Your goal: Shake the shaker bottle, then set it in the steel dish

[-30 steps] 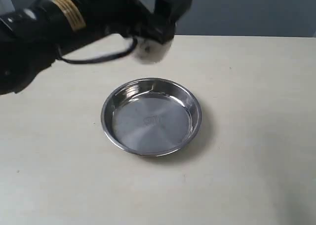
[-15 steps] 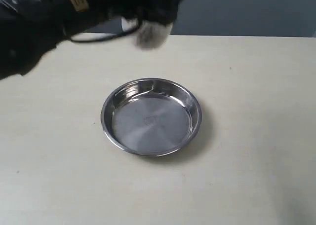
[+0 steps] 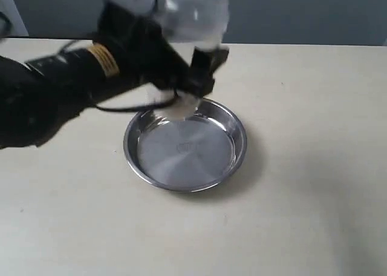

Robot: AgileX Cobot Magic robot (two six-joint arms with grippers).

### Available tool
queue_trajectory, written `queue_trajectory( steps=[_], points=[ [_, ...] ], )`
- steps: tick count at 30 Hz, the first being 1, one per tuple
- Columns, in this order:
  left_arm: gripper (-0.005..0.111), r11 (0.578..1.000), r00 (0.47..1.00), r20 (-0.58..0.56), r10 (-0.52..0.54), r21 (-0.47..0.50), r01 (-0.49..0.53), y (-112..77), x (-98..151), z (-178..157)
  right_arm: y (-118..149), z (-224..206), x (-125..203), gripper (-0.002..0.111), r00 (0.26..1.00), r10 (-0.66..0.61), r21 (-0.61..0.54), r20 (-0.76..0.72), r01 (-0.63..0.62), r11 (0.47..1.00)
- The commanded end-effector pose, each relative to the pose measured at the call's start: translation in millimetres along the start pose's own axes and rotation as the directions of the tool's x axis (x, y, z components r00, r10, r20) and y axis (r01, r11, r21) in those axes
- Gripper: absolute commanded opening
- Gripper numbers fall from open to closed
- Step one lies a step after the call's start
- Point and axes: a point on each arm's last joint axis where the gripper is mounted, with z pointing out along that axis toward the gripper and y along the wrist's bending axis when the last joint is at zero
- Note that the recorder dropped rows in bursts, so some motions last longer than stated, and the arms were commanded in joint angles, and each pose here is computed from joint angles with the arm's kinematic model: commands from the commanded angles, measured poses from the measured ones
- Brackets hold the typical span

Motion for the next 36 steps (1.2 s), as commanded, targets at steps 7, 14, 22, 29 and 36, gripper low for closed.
queue_trajectory(
  steps=[7, 14, 22, 29, 36],
  points=[
    [0.0, 0.993, 0.974, -0.196, -0.109, -0.073, 0.097, 11.9, 54.9, 1.0, 0.0, -0.1, -0.4, -0.001, 1.0, -0.004, -0.003, 0.012, 0.004, 1.0],
    [0.0, 0.999, 0.994, -0.108, -0.032, -0.002, 0.032, 5.6, 33.4, -11.4, 0.0, -0.1, -0.4, -0.001, 1.0, -0.004, -0.003, 0.012, 0.004, 1.0],
    [0.0, 1.0, 0.973, 0.229, -0.001, 0.017, -0.003, 6.1, -41.2, -32.8, 0.0, -0.1, -0.4, -0.001, 1.0, -0.004, -0.003, 0.012, 0.004, 1.0],
    [0.0, 0.993, 0.991, -0.062, 0.116, 0.009, -0.116, 13.5, 25.6, -19.5, 0.0, -0.1, -0.4, -0.001, 1.0, -0.004, -0.003, 0.012, 0.004, 1.0],
    [0.0, 0.981, 0.989, -0.114, 0.092, 0.181, -0.071, -15.8, 26.2, -26.3, 0.0, -0.1, -0.4, -0.001, 1.0, -0.004, -0.003, 0.012, 0.004, 1.0]
  ],
)
